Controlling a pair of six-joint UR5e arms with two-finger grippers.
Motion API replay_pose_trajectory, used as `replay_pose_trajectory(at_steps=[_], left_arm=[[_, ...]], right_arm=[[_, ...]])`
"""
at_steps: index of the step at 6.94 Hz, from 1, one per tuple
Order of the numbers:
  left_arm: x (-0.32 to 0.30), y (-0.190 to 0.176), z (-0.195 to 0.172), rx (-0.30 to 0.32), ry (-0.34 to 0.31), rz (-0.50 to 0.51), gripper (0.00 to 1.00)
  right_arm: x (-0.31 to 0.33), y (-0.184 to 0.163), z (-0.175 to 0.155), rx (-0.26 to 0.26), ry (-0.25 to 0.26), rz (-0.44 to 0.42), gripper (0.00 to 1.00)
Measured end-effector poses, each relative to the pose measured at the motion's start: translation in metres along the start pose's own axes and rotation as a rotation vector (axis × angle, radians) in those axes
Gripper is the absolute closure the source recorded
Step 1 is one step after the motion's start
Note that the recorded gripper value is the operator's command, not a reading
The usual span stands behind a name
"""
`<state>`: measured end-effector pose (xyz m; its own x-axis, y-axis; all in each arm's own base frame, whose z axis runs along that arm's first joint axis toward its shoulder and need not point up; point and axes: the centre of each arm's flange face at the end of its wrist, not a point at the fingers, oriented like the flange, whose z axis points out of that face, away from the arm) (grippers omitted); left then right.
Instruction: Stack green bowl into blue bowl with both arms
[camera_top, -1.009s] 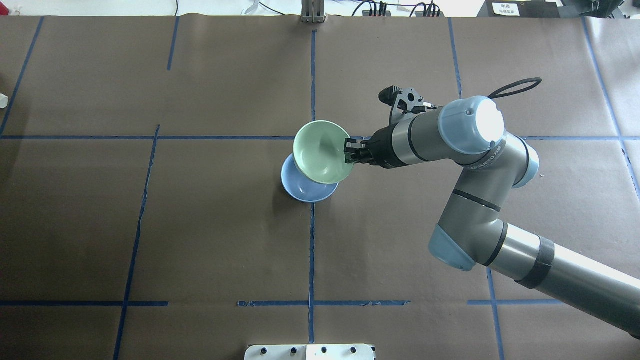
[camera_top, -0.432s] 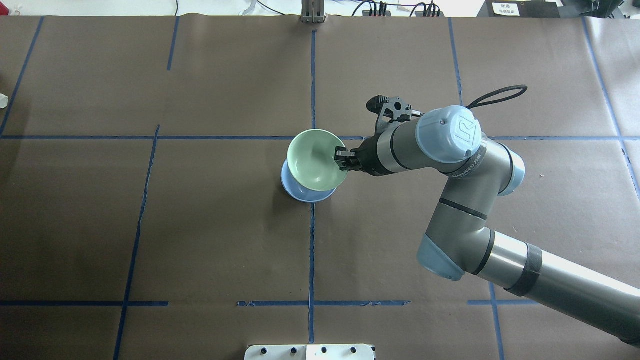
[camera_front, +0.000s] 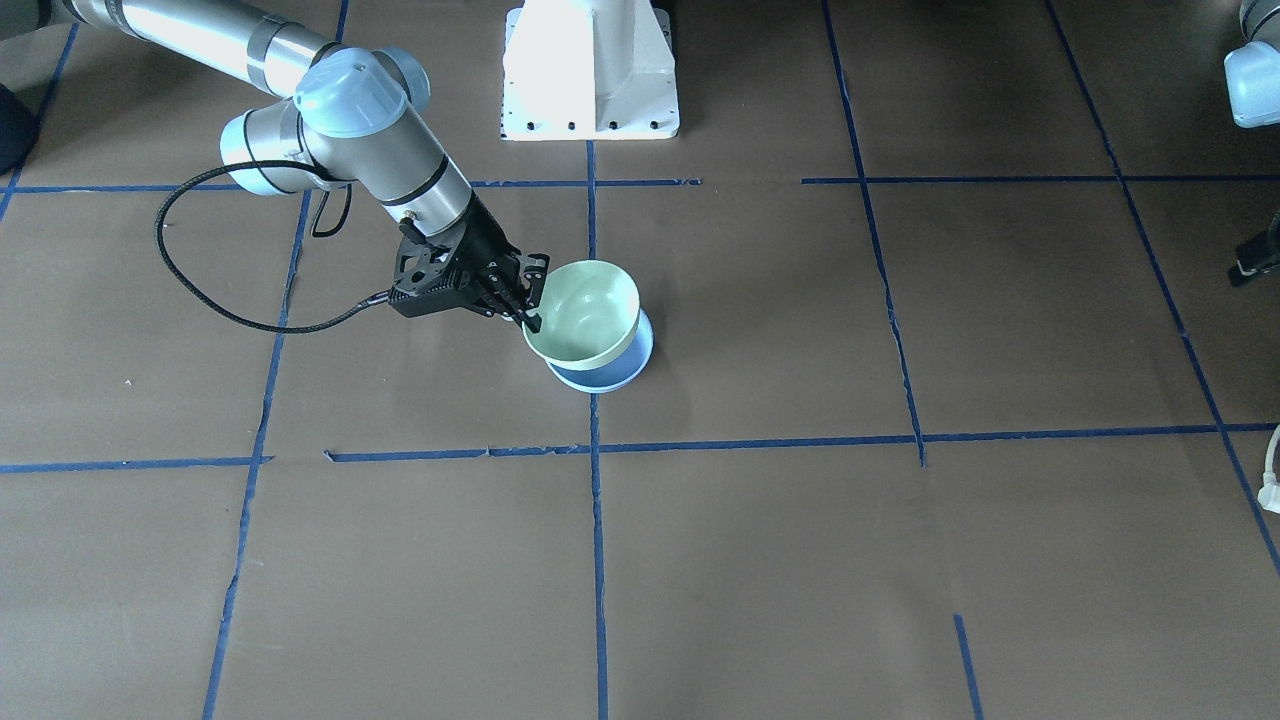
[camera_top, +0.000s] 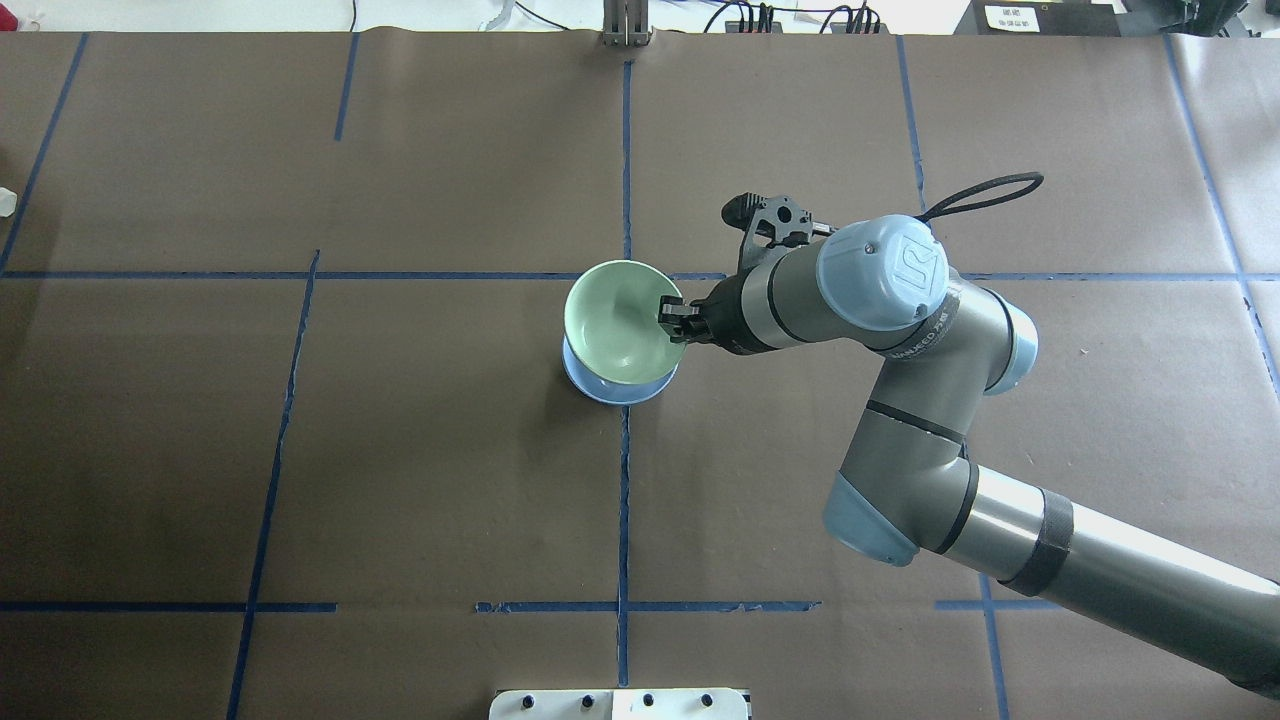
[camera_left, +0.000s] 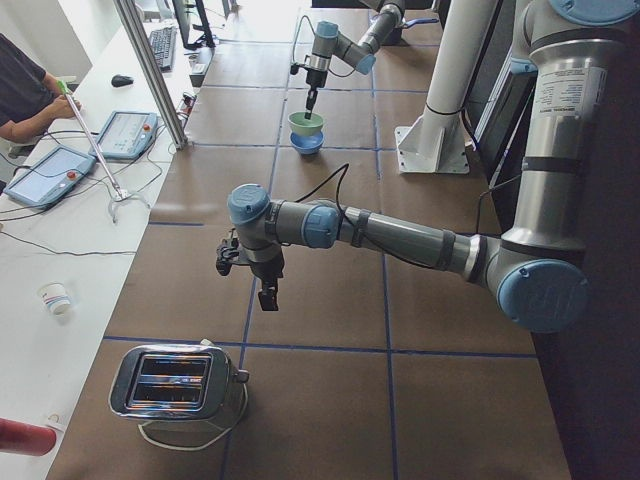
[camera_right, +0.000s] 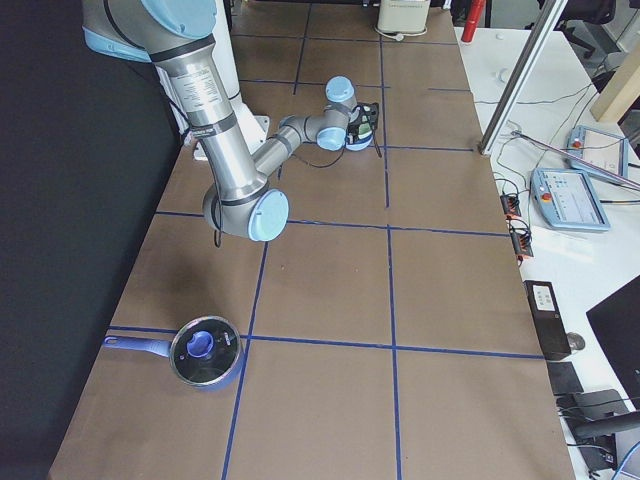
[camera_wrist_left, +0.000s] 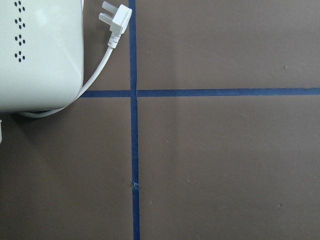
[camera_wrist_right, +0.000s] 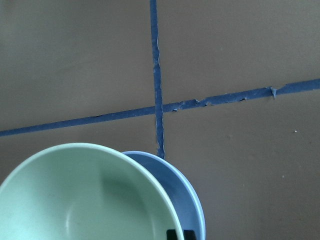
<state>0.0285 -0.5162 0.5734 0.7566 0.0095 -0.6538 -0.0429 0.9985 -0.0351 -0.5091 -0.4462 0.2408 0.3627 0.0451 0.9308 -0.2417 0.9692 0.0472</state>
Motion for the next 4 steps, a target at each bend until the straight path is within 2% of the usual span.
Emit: replay_pose_trajectory(at_steps=[1,4], left_arm=[[-0.0010,-0.0002,0.0011,-0.002,-0.001,-0.001,0.00],[-0.0035,-0.0005,0.0042,-0.007,-0.001,-0.005,0.00]], right_arm=[[-0.0056,-0.0007,-0.0002,-0.001,0.005,0.002,0.00],[-0.0018,-0.0020,0.0031,0.020,0.030,0.006,0.00]])
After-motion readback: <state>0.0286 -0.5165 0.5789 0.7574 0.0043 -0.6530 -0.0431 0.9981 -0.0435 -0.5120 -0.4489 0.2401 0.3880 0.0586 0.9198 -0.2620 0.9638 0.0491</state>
